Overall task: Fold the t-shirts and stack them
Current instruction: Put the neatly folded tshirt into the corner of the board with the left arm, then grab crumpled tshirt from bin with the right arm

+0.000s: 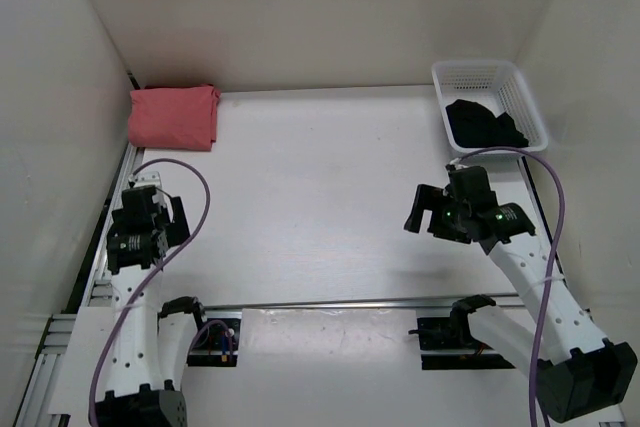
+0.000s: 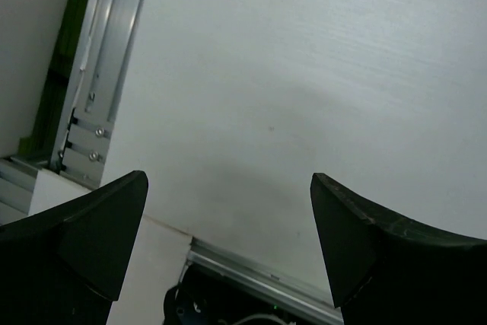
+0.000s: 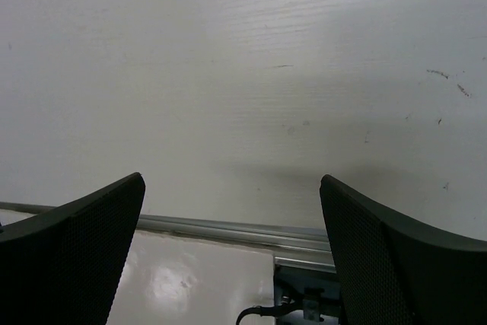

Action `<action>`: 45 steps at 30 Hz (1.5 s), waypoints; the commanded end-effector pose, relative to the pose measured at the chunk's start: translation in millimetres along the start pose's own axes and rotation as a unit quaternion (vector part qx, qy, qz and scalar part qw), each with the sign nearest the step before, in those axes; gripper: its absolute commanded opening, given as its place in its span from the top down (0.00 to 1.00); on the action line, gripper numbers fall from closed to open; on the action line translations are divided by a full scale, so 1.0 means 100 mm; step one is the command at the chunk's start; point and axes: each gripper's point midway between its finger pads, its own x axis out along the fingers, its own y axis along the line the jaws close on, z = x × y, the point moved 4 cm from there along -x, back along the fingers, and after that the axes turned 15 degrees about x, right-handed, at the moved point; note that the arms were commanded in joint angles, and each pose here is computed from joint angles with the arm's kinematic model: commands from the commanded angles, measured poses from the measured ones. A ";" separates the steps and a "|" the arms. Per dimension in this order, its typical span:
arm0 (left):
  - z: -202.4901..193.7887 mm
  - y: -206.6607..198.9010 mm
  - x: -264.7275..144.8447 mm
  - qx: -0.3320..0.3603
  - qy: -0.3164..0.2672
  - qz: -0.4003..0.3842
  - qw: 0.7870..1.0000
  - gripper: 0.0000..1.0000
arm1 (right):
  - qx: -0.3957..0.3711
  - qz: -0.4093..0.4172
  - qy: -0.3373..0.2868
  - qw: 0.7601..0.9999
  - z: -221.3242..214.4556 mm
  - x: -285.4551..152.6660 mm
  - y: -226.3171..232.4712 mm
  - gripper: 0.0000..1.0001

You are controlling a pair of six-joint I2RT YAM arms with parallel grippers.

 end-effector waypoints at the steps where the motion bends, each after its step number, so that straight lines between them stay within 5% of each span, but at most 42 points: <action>1: -0.17 -0.09 -0.17 0.004 0.008 -0.036 0.999 0.01 | 0.017 0.025 -0.033 0.999 0.12 -0.11 0.12 0.01; 7: -0.18 -0.01 -0.44 -0.008 -0.038 -0.019 0.999 0.01 | 0.049 0.021 -0.078 0.996 0.32 -0.71 0.25 0.01; 13: 0.03 0.11 -0.82 -0.021 -0.101 -0.016 0.994 0.01 | 0.063 -0.010 -0.320 0.945 1.36 -1.67 0.51 0.01; 16: 0.09 0.05 -0.92 -0.022 -0.120 -0.051 0.991 0.01 | 0.061 -0.083 -0.392 0.914 1.95 -1.61 0.63 0.01; 26: 0.70 0.30 -1.00 -0.037 -0.175 -0.015 0.984 0.01 | 0.130 -0.146 -0.327 0.925 3.89 0.15 0.20 0.01; 31: 0.89 0.42 -0.99 -0.040 -0.166 0.007 0.985 0.01 | 0.152 -0.129 -0.268 0.942 4.03 1.20 -0.24 0.01; 36: 0.89 0.61 -0.92 -0.064 -0.128 0.044 0.989 0.01 | 0.144 -0.172 -0.208 0.952 3.75 1.78 -0.56 0.01; 39: 0.87 0.66 -0.88 -0.072 -0.118 0.053 0.989 0.01 | 0.146 -0.195 -0.204 0.948 3.67 1.80 -0.65 0.36; 40: 0.86 0.67 -0.88 -0.075 -0.116 0.057 0.989 0.01 | 0.146 -0.192 -0.209 0.948 3.70 1.80 -0.64 0.66; 42: 0.87 0.66 -0.88 -0.077 -0.118 0.049 0.989 0.01 | 0.147 -0.178 -0.231 0.945 3.84 1.67 -0.59 1.00; 45: 0.80 0.52 -0.88 -0.071 -0.120 0.008 0.990 0.01 | 0.144 -0.147 -0.275 0.939 4.02 1.20 -0.36 1.00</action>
